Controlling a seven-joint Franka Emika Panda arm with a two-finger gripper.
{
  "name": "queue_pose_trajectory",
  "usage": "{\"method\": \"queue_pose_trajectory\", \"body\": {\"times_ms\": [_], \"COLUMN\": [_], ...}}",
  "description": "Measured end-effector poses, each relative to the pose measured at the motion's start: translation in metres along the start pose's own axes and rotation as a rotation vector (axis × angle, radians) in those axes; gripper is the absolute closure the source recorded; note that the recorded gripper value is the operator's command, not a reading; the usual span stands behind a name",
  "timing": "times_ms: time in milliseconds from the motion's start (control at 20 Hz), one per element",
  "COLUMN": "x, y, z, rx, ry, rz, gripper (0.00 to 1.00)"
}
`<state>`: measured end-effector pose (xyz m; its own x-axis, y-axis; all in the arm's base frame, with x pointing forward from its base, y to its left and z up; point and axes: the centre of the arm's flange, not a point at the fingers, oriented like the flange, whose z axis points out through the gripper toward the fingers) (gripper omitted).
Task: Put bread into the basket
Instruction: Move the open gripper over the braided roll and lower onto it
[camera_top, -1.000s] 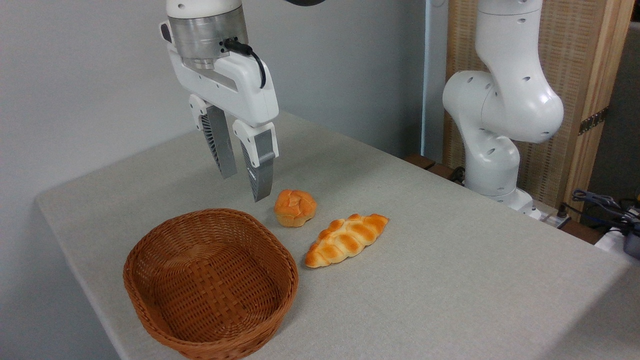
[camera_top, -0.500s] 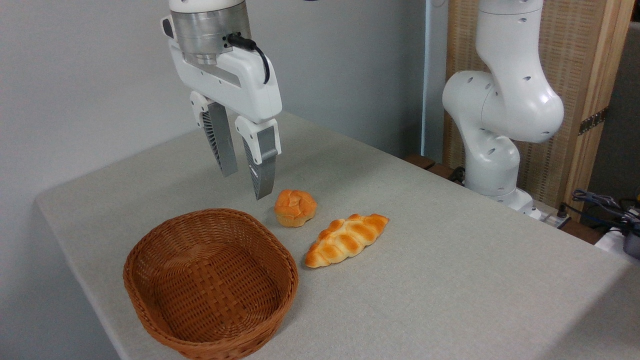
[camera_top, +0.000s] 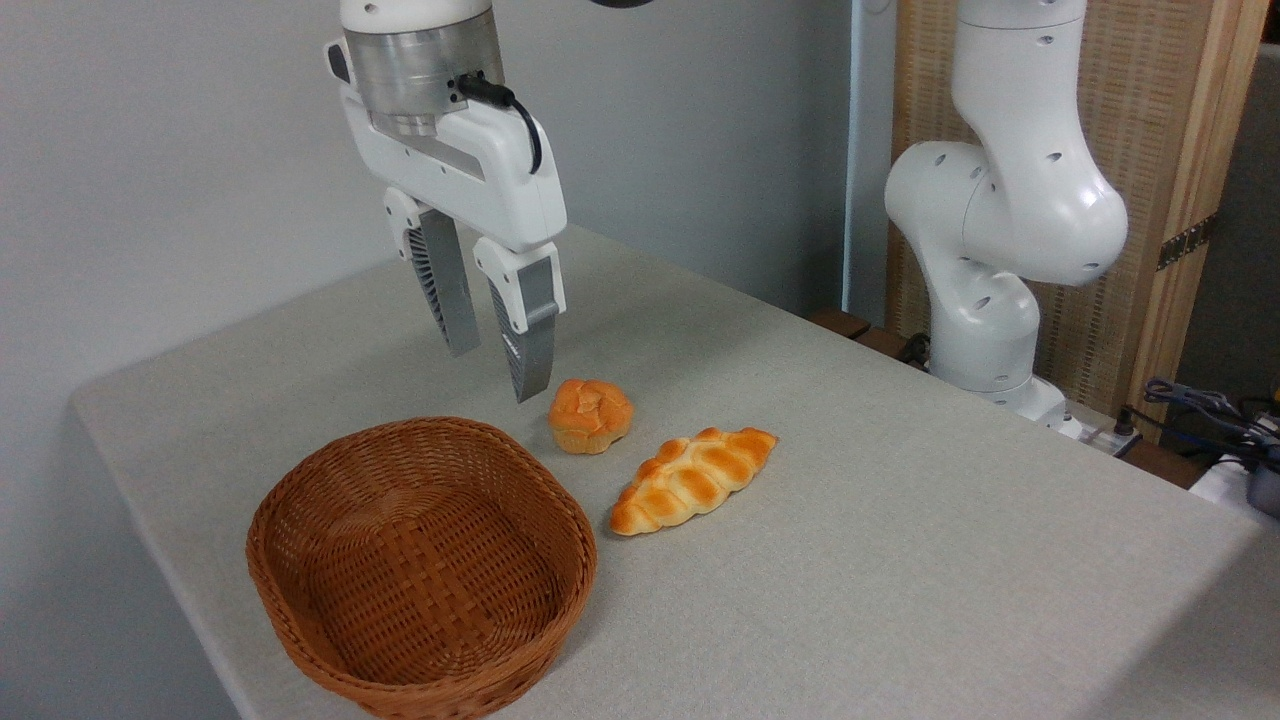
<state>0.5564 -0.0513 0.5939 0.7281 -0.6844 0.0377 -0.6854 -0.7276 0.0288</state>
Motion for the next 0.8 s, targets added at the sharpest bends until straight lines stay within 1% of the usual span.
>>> {"method": "queue_pose_trajectory", "body": {"times_ms": [100,200,400,500,650,800], "x": [-0.008,-0.021,-0.059,-0.078,-0.097,-0.102], "y": [0.011,0.028,0.072,0.087,0.096,0.096], "z": [0.010,0.022,0.058,0.080,0.114,0.140], "rx": [-0.013,-0.011,-0.019,-0.023,-0.035,-0.029], "ry": [-0.020,-0.024,-0.053,-0.070,-0.101,-0.102], "rz": [0.005,0.013,0.037,0.066,0.099,0.102], "gripper": [0.00,0.00,0.00,0.00,0.00,0.00]}}
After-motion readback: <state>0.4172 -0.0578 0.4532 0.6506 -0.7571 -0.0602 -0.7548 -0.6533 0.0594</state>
